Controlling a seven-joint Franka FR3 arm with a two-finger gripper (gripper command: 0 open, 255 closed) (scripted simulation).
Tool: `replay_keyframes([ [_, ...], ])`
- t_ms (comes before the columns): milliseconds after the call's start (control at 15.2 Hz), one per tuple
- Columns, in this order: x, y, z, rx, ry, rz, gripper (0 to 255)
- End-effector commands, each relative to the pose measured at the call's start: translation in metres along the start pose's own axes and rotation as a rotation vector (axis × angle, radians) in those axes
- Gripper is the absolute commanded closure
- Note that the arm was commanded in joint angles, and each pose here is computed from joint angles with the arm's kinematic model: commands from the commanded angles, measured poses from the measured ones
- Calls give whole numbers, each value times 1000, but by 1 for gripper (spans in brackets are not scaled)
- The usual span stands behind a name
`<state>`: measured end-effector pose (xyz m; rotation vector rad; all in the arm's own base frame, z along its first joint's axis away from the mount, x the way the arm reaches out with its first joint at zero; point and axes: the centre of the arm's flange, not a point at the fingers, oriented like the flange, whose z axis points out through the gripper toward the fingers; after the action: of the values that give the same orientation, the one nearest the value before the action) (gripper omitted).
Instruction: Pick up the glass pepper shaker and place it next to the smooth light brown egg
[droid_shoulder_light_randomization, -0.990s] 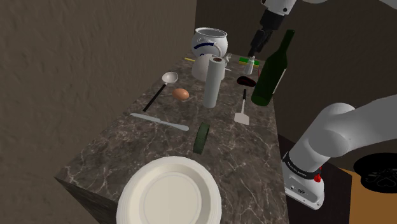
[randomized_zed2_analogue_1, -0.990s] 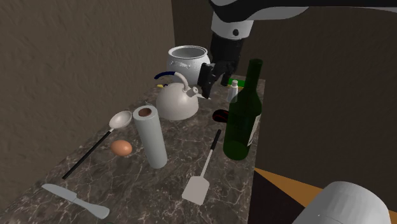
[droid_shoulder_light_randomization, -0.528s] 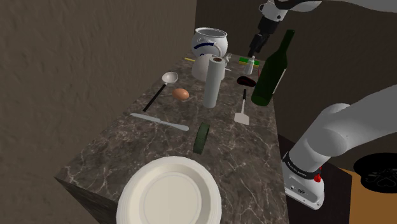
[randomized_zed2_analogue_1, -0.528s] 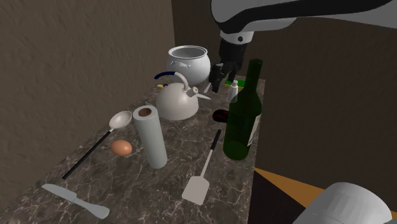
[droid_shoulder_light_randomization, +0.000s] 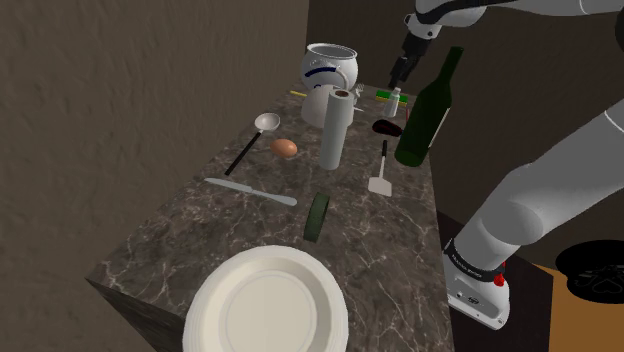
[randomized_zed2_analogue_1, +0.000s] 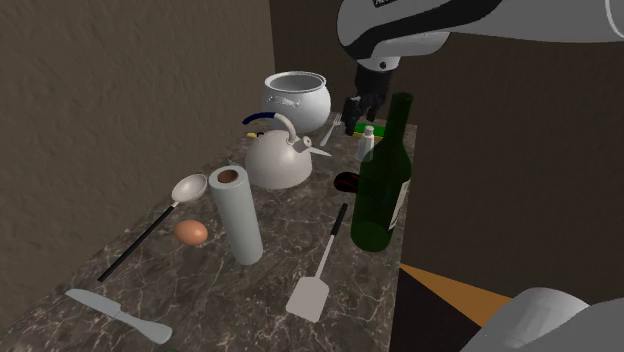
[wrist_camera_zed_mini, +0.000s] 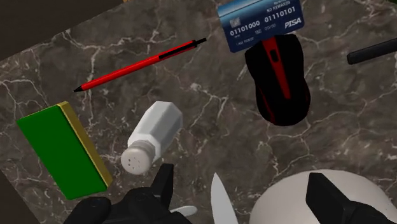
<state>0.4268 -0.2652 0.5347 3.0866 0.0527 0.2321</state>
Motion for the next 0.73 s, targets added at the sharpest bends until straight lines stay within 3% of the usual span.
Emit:
replay_keyframes([
  [0,6,22,9,-12,0,3,0],
  [330,21,77,30,-37,-1,14,0],
  [660,21,78,56,-37,-1,14,0],
])
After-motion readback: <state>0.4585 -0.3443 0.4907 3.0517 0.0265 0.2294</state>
